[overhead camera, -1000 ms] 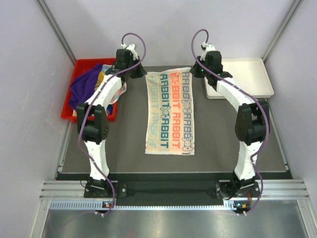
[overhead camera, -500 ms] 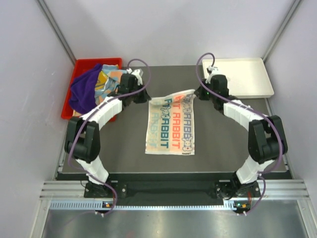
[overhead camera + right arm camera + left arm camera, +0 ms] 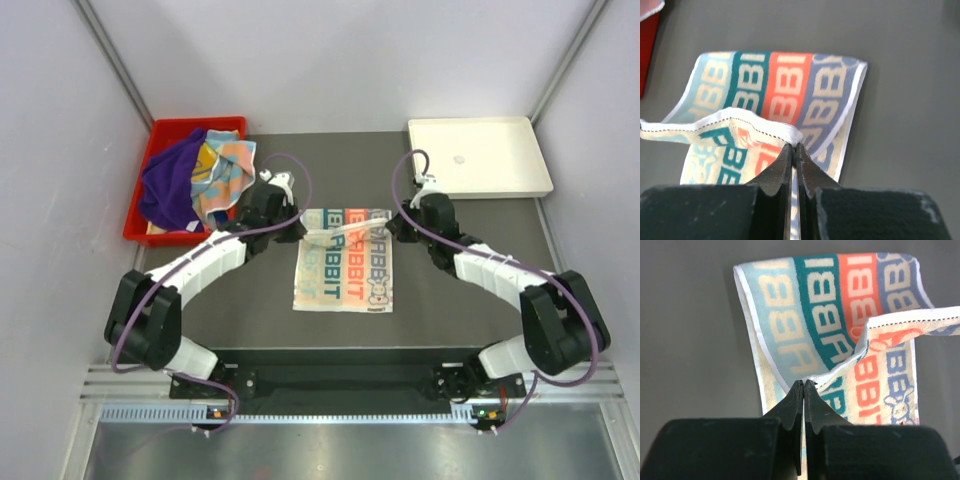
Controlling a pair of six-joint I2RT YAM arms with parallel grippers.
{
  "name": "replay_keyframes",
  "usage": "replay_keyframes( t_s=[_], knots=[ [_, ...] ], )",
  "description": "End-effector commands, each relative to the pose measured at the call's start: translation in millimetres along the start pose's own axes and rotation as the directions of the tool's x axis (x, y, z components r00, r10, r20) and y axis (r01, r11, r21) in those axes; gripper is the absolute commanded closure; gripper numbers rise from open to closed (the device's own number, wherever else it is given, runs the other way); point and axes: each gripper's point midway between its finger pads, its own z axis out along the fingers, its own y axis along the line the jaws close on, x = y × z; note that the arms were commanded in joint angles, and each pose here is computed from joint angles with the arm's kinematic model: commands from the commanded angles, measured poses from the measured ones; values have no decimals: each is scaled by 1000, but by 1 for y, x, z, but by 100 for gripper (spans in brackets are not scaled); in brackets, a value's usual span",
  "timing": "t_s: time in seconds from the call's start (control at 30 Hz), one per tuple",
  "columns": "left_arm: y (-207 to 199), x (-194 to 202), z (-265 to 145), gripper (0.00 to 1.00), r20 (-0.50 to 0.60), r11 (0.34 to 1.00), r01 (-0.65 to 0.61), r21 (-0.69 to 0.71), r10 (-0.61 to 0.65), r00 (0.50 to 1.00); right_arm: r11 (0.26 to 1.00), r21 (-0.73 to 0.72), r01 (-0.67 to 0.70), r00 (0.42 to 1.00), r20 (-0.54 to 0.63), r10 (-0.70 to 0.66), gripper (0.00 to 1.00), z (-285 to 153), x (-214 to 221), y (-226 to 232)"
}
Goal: Fold and stack the towels
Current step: Fold the towel
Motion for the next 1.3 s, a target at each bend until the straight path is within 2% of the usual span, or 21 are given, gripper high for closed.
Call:
replay_keyframes(
  t_s=[0.0,0.37,0.6,0.97,1.27],
  knots=[
    [1,3,-13,100,47,999,4,-40,-2,999,999,-34,-17,996,83,20,100,-13,-12,13],
    [8,27,-33,100,38,998,24,-61,-22,999,999,-46,-20,997,78,24,100,-35,8,17],
    [8,43,-39,100,-16,998,26,-55,-27,1000,998,-59,-24,998,57,27,100,-43,22,20],
    [3,44,-48,100,-24,998,36,-50,-37,999,997,-63,-47,998,31,49,100,-56,42,18],
    [5,63,-56,100,-73,997,47,-54,-51,996,996,-67,-56,998,6,57,100,-63,55,17]
  ],
)
